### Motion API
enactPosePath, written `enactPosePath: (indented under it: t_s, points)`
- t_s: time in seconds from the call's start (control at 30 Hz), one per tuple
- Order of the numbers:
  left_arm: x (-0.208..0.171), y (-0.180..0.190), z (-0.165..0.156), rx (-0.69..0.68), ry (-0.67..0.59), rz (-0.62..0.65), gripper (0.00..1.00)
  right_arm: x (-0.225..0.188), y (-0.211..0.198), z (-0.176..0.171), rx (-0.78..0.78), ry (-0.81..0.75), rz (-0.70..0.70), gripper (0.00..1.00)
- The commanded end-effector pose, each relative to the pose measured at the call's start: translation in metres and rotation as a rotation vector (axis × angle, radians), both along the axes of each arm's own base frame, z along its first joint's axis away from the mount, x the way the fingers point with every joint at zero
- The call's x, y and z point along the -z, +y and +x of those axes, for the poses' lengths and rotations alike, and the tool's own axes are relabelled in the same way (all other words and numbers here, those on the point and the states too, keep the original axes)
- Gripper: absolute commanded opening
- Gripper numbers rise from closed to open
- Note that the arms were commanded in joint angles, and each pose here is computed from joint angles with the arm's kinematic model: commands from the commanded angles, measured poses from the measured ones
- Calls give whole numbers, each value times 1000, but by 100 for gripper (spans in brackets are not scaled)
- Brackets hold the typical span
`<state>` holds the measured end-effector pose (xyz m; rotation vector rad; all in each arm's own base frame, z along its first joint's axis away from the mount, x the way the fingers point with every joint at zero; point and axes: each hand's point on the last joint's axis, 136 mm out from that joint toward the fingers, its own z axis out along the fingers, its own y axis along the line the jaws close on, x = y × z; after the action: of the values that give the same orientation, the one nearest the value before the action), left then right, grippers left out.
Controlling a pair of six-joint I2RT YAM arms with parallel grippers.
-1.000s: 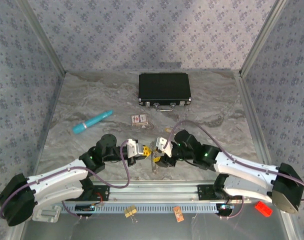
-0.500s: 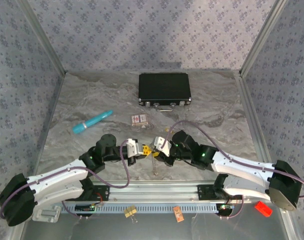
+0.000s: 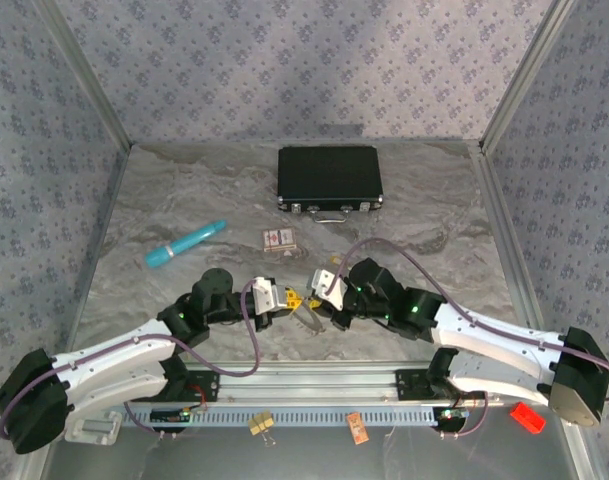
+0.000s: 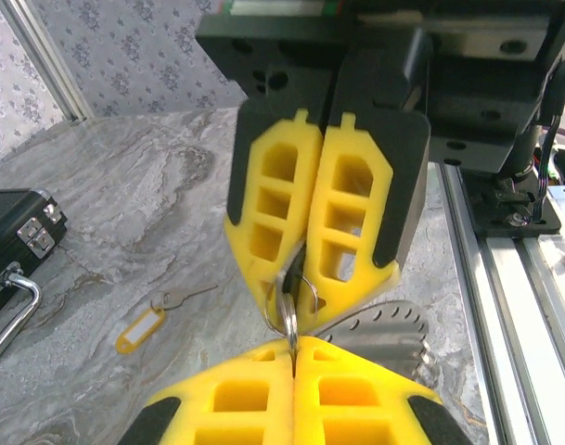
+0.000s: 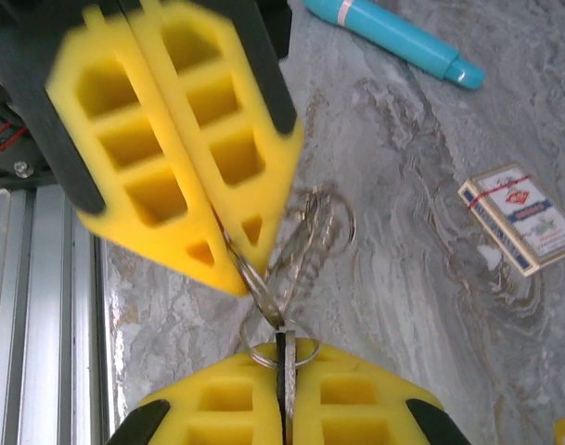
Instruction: Put the keys on the keyring
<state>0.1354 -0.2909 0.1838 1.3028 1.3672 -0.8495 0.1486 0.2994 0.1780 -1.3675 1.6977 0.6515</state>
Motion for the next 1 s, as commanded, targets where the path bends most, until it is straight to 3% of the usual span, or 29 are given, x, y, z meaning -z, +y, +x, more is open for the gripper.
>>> enactPosePath:
  t_s: [0.0, 0.27, 0.6, 0.77, 0.87, 0.93, 0.97]
  points:
    - [-15, -2, -1, 13, -37, -30, 0, -16, 3, 1, -17, -53, -17, 1]
    - [-14, -1, -2, 12, -38, -31, 0, -2, 0, 3, -9, -60, -90, 1]
    - [3, -1, 2, 3, -7, 58, 1, -23, -3, 5, 2, -126, -79, 1]
    - [1, 1, 7, -31, -10, 45, 39, -30, -2, 6, 3, -145, -87, 0]
    - [-13, 10, 19, -133, -56, -41, 60, -30, -1, 7, 2, -147, -96, 1]
    - [-22, 22, 29, -229, -78, -90, 82, -29, 0, 9, 4, -149, -99, 1]
    - [-28, 29, 35, -289, -77, -116, 85, -30, 1, 10, 4, -150, -99, 1]
